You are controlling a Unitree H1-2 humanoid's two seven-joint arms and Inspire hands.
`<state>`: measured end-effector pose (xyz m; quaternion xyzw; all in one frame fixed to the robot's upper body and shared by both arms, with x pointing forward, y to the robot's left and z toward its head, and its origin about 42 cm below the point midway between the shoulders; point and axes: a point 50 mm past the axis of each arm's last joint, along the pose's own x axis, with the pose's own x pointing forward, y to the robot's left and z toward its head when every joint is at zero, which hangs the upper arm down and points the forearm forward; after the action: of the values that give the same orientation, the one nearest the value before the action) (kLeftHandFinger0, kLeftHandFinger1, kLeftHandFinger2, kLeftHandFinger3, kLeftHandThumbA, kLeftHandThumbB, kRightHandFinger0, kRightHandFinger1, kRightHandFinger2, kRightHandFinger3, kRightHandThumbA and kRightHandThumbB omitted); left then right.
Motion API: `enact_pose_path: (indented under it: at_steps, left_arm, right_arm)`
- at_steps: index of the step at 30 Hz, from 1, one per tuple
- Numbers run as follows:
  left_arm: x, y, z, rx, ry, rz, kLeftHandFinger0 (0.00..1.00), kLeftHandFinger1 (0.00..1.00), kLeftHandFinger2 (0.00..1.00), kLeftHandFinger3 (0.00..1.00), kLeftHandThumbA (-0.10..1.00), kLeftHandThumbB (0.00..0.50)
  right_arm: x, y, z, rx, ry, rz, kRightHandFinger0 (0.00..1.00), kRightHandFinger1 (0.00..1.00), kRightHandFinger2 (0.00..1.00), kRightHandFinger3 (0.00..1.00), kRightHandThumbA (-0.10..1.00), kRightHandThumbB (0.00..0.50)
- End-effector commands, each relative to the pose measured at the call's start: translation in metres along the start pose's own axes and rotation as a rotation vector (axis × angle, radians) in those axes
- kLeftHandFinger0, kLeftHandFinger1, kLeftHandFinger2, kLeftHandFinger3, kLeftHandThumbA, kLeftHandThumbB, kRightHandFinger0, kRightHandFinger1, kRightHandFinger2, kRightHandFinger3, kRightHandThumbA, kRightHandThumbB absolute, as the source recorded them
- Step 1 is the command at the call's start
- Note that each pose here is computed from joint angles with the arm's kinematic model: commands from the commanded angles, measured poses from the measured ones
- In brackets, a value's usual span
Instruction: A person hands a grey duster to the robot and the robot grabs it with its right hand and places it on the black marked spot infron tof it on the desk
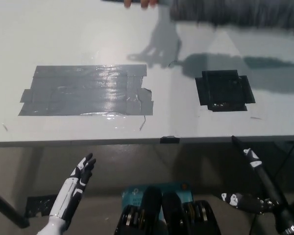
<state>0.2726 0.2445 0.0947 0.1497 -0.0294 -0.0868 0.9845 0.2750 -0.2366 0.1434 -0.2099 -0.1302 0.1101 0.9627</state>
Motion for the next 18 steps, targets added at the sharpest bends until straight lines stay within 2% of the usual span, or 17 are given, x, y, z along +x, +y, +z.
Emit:
enact_pose_path:
  at_steps: [1, 6, 8, 10, 12, 18]
  left_arm:
    - [-0.006, -0.001, 0.004, 0.005, -0.049, -0.011, 1.0, 1.0, 1.0, 1.0, 0.99, 0.166]
    - [-0.015, -0.003, -0.001, 0.018, -0.022, -0.024, 1.0, 1.0, 1.0, 1.0, 0.99, 0.168]
    - [-0.017, -0.004, -0.002, 0.02, -0.023, -0.027, 1.0, 1.0, 1.0, 1.0, 0.99, 0.164]
    - [-0.02, -0.004, -0.004, 0.016, -0.016, -0.025, 1.0, 1.0, 1.0, 1.0, 0.99, 0.166]
    - [-0.021, -0.004, -0.005, 0.014, -0.016, -0.022, 1.0, 1.0, 1.0, 1.0, 0.99, 0.165]
    - [-0.021, -0.004, -0.006, 0.013, -0.024, -0.026, 1.0, 1.0, 1.0, 1.0, 0.99, 0.171]
  right_arm:
    - [-0.005, -0.017, 0.05, -0.14, -0.211, -0.154, 1.0, 1.0, 1.0, 1.0, 1.0, 0.326]
    - [-0.002, -0.031, 0.105, -0.353, -0.324, -0.254, 1.0, 1.0, 1.0, 1.0, 1.0, 0.329]
    - [0.006, -0.04, 0.131, -0.481, -0.386, -0.3, 1.0, 1.0, 1.0, 1.0, 1.0, 0.35]
    - [0.017, -0.046, 0.149, -0.535, -0.416, -0.322, 1.0, 1.0, 1.0, 1.0, 1.0, 0.389]
    - [0.029, -0.051, 0.164, -0.58, -0.429, -0.329, 1.0, 1.0, 1.0, 1.0, 0.99, 0.408]
    - [0.087, -0.059, 0.177, -0.736, -0.389, -0.302, 1.0, 1.0, 1.0, 1.0, 1.0, 0.46]
